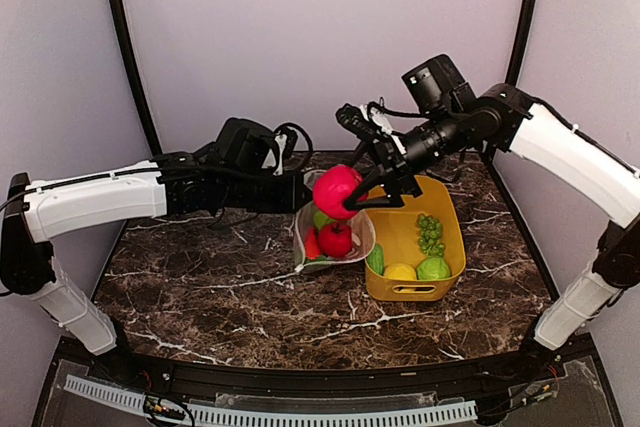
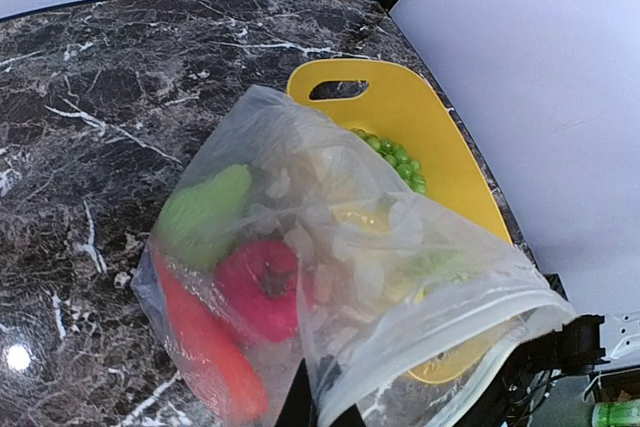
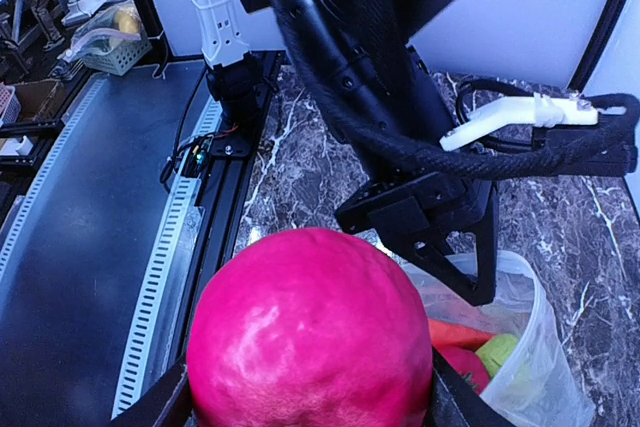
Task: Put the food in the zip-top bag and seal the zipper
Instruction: Place the fake fruit in the zipper food storage bag.
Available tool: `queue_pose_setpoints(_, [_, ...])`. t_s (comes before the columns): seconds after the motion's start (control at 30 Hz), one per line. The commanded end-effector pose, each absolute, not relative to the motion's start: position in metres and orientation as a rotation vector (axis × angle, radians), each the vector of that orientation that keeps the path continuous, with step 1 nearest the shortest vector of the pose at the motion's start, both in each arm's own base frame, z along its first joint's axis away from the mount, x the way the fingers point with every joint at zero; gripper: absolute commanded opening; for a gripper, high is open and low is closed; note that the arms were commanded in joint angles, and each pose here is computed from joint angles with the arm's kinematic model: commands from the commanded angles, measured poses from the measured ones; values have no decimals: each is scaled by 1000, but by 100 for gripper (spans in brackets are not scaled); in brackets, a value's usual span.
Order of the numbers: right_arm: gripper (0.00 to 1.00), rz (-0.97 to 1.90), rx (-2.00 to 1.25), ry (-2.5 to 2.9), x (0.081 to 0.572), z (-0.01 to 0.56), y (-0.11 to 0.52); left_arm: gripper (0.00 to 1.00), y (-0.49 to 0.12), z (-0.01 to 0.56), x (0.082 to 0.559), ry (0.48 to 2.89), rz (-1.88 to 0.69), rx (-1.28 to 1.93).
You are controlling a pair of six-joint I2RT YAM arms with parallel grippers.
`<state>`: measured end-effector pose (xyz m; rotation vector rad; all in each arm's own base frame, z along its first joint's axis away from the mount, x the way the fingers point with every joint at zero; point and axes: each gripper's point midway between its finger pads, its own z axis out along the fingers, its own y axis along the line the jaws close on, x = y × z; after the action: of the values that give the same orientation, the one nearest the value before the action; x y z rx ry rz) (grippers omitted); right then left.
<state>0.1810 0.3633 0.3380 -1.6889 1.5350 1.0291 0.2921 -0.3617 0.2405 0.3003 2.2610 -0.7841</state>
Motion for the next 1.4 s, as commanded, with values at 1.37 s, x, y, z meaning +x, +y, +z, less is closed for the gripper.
queue_pose_setpoints(1.37, [75,735,-1600,1935,266,234,405,1,-348,254,258,2343,-764,126])
